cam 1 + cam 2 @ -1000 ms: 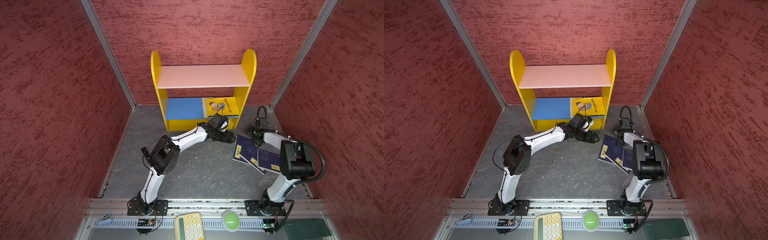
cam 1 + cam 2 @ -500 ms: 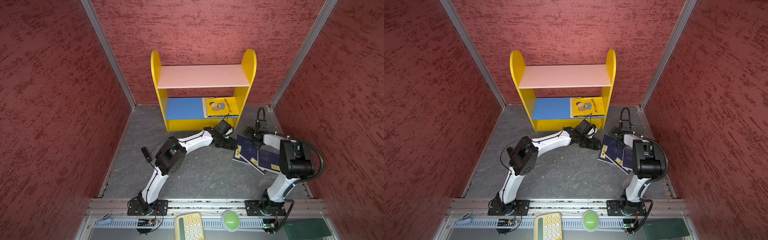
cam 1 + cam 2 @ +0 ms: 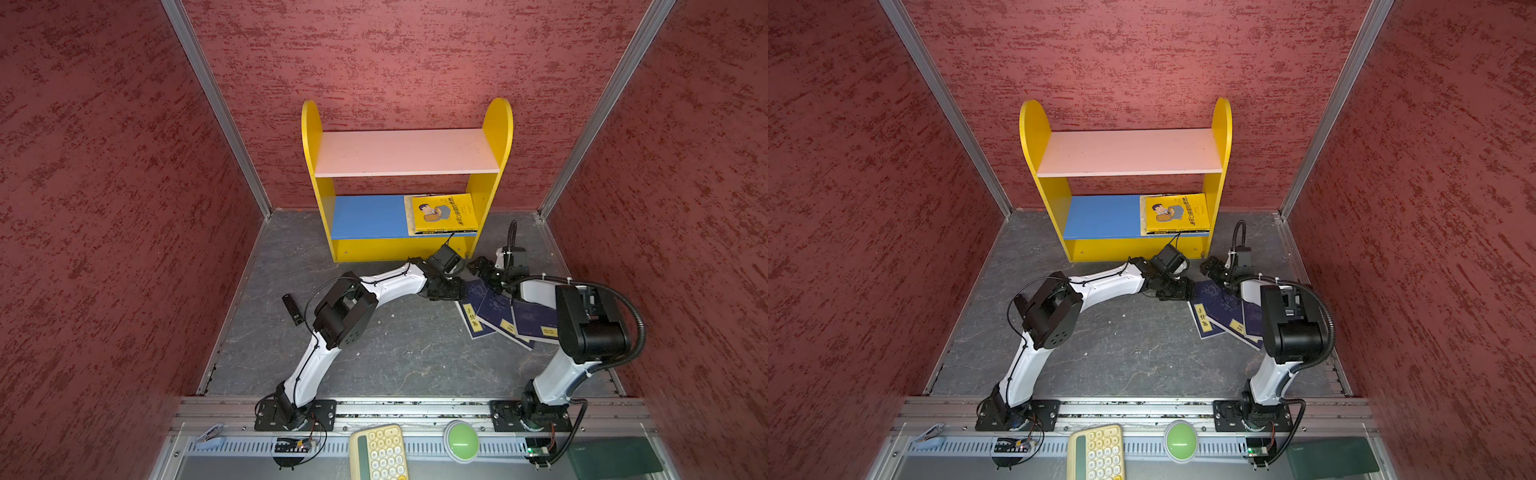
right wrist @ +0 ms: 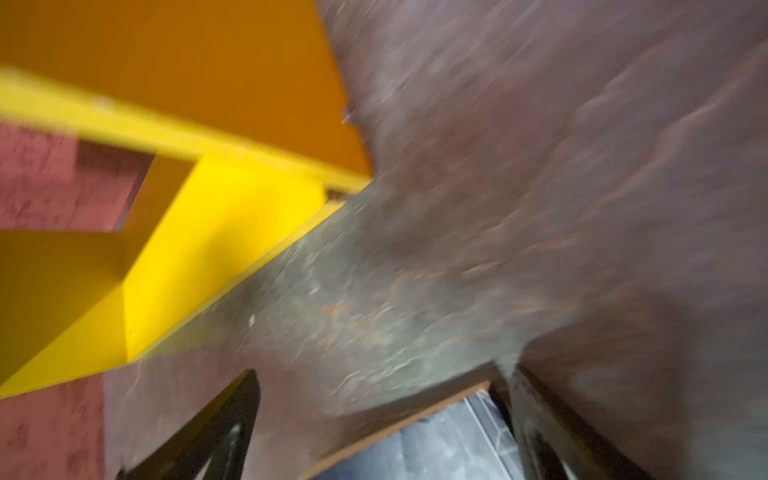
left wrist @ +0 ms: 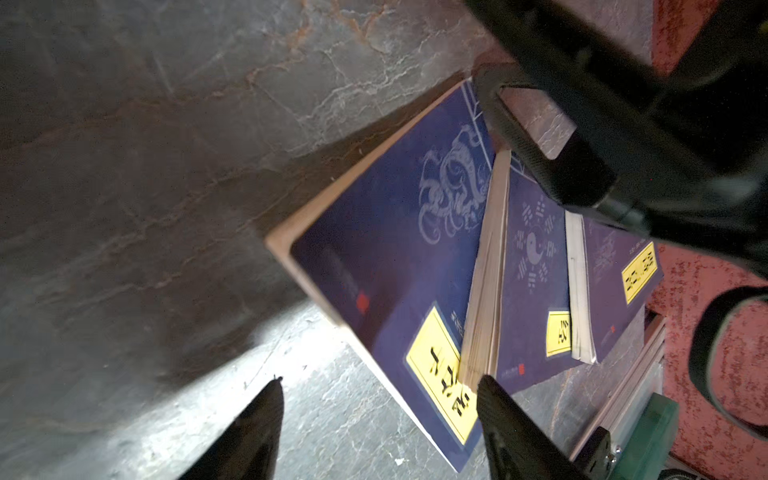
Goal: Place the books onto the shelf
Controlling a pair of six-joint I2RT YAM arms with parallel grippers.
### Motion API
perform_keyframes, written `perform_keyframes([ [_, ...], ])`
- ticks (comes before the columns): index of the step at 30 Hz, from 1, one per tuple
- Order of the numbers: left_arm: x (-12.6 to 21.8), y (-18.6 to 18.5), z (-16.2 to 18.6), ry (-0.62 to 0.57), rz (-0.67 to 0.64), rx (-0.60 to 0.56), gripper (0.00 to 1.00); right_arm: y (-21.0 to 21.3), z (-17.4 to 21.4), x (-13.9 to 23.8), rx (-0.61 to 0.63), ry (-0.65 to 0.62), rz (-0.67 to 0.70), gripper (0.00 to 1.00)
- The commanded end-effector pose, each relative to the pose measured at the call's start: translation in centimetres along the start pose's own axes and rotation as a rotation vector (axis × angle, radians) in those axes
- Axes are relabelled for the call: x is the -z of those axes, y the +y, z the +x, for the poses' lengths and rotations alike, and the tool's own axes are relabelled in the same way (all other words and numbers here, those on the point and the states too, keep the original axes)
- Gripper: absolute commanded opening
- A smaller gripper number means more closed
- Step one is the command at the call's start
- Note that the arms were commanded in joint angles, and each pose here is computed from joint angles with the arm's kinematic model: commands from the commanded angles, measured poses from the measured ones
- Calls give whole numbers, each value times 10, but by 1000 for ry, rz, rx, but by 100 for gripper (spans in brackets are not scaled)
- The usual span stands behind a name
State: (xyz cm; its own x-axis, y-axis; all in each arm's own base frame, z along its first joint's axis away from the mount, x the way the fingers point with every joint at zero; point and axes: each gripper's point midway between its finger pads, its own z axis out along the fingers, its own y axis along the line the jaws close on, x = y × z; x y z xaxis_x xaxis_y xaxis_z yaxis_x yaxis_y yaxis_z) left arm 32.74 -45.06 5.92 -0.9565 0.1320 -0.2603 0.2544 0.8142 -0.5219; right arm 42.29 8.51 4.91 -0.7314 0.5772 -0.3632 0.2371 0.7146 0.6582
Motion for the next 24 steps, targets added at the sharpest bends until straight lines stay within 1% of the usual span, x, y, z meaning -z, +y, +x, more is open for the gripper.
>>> perform_keyframes([
  [1,-13,27,6,1,-73,79,63,1,39,-8,-58,112,-27,93],
  [5,-10,41,12,-6,-117,120,55,16,52,-10,-53,137,-73,93],
  [9,-4,46,19,-21,-130,132,51,35,58,-9,-16,157,-121,93],
  [13,1,48,28,-27,-139,126,50,48,46,9,31,96,-124,93],
  [15,3,48,31,-31,-146,115,50,50,40,21,64,62,-96,94],
  [19,8,44,35,-39,-151,75,50,34,28,47,90,-23,40,98],
  [21,10,41,35,-38,-144,56,50,25,23,63,72,-65,102,99],
  [24,15,35,30,-42,-127,15,50,3,27,82,10,-86,211,99],
])
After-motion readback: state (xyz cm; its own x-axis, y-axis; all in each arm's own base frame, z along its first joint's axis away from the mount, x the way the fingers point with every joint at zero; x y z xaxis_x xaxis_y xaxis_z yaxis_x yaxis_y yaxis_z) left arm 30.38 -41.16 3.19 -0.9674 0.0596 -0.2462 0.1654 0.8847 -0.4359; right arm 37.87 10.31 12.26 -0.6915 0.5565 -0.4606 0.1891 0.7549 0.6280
